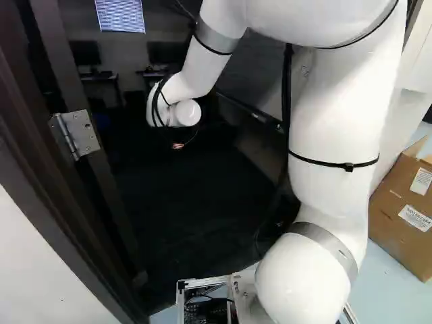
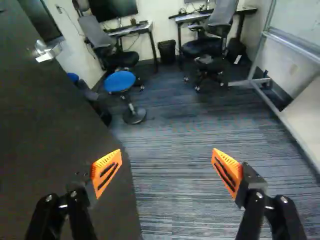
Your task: Open the door and move inside
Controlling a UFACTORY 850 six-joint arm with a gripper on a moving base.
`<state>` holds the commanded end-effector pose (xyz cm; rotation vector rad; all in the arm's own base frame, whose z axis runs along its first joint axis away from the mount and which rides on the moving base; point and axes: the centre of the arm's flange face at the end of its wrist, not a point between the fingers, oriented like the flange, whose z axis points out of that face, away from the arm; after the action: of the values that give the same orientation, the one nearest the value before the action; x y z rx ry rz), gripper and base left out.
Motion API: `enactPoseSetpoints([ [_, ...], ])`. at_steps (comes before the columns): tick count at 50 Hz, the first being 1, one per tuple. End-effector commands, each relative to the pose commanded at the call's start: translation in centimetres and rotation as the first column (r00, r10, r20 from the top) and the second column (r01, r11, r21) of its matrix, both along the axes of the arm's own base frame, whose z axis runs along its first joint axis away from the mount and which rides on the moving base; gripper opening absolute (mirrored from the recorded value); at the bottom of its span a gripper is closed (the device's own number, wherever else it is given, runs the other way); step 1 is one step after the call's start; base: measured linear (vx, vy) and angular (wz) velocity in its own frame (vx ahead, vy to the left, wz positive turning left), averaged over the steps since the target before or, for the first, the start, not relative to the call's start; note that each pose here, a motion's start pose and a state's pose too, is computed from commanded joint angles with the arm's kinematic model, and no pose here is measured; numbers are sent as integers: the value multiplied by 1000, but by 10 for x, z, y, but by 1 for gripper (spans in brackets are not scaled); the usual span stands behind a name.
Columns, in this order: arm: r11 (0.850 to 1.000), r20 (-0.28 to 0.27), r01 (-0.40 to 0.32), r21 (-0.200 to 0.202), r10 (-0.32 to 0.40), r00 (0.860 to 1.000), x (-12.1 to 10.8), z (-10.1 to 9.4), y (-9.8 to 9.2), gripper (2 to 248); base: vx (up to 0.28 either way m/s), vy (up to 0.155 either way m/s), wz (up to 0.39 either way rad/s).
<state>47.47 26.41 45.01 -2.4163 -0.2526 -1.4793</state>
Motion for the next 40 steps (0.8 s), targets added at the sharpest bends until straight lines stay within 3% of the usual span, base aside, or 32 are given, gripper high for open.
enactPoseSetpoints([
  [40, 994, -7, 110, -4, -110, 994, 3, 1, -64, 247, 0, 0, 0],
])
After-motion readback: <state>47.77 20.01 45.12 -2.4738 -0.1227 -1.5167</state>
